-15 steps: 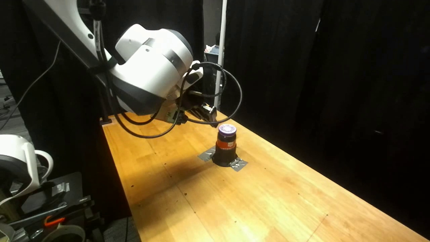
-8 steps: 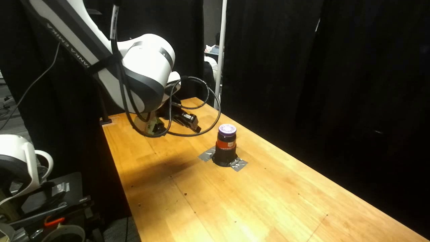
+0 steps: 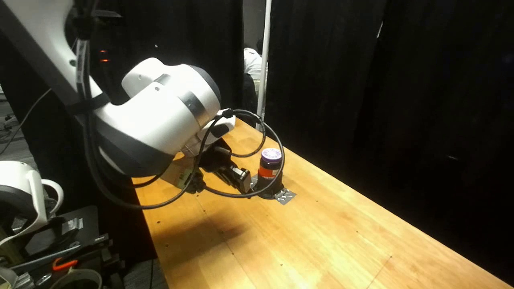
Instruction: Put the rubber band on the jar.
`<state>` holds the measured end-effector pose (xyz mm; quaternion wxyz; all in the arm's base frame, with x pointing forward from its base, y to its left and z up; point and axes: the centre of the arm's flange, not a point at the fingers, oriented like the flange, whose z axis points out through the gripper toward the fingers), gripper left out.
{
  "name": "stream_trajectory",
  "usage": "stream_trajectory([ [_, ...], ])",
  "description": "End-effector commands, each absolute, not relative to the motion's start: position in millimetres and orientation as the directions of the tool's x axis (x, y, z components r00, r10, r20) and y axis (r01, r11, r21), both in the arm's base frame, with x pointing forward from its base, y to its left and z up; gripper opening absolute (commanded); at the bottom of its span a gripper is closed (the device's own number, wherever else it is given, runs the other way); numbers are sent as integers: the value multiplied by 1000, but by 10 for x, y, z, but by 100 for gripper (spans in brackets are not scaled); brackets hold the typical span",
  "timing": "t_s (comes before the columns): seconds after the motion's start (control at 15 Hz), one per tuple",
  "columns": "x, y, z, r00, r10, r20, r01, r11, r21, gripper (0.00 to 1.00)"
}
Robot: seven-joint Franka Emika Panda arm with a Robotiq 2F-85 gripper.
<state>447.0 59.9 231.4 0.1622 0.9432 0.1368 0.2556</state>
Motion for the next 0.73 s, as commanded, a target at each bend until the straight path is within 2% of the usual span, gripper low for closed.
stream_trajectory([
  [0.0,4529,735,2989,894,313,320,163,-894,417,46],
  [0.2,4432,698,2887,921,262,288,116,-891,440,69],
  [0.27,4339,552,2199,910,291,295,136,-881,452,51],
  [0.4,4351,623,2374,916,280,288,122,-878,463,67],
  [0.67,4316,555,2508,915,271,299,114,-884,453,69],
])
